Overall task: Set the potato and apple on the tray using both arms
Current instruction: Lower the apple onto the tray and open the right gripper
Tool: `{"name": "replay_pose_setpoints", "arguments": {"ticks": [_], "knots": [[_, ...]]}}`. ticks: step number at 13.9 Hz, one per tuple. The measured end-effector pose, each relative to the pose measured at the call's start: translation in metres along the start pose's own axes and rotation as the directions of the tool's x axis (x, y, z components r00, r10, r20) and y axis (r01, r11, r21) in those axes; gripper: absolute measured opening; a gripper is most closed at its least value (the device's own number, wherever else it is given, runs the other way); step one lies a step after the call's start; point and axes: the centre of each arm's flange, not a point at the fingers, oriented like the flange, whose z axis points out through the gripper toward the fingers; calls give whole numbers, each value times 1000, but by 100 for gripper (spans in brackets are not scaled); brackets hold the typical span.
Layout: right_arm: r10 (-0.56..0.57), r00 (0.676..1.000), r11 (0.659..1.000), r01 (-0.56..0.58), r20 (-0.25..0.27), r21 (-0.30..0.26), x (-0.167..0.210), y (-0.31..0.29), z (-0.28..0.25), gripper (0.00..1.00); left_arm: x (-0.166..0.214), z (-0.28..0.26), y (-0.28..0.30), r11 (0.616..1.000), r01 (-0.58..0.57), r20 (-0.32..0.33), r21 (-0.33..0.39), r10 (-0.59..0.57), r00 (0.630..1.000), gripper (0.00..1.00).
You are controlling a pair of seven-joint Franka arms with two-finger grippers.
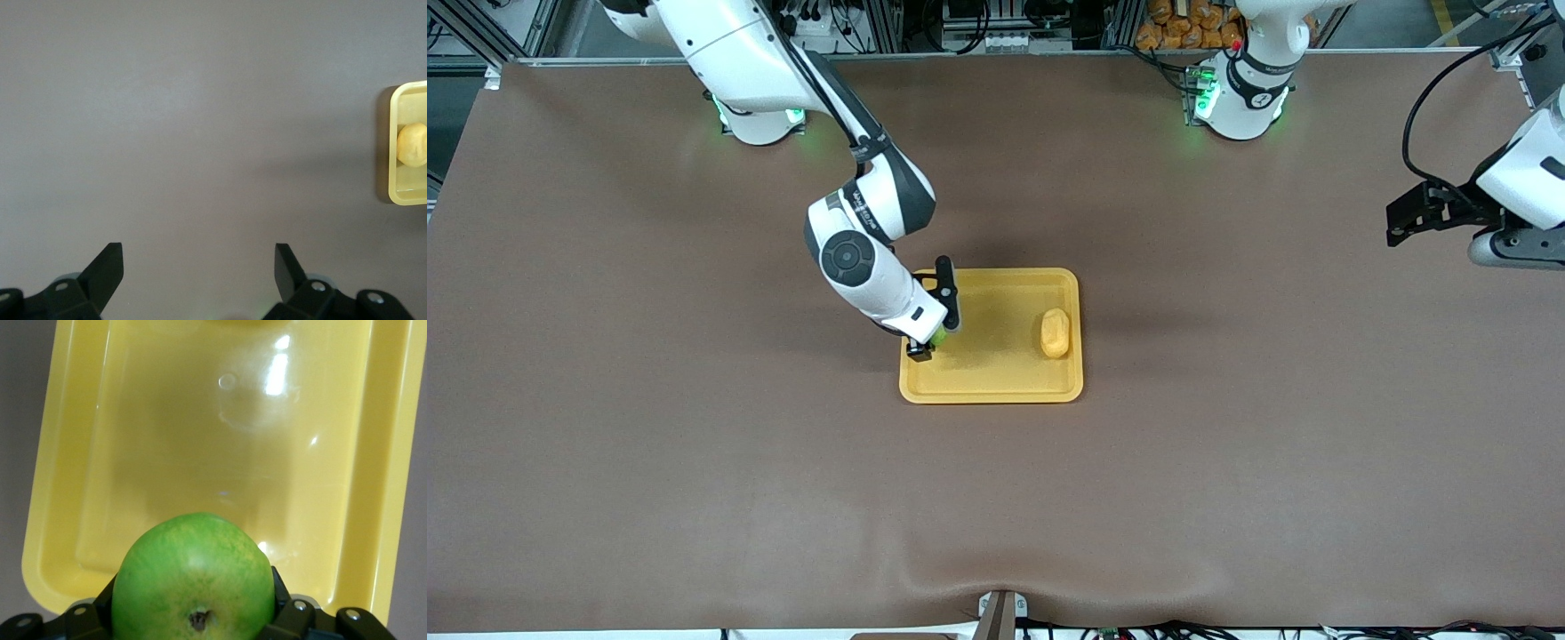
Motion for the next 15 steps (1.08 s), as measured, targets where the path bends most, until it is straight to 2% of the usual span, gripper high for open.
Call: {"name": "replay_pose_setpoints", "arguments": {"ticks": [5,14,15], "knots": [[-31,1000,999,31,-2,-32,18,-7,22,83,-2,-6,-1,1000,2,-9,2,-2,1000,100],[-33,999,999,33,8,-41,17,-7,44,83,-2,-10,-10,1000,19,-18,3,-19,1000,100],[-34,999,998,35,6,-46,18,-7,43,88,-2,-10,-10,1000,20,-18,3,-20,1000,100]]}}
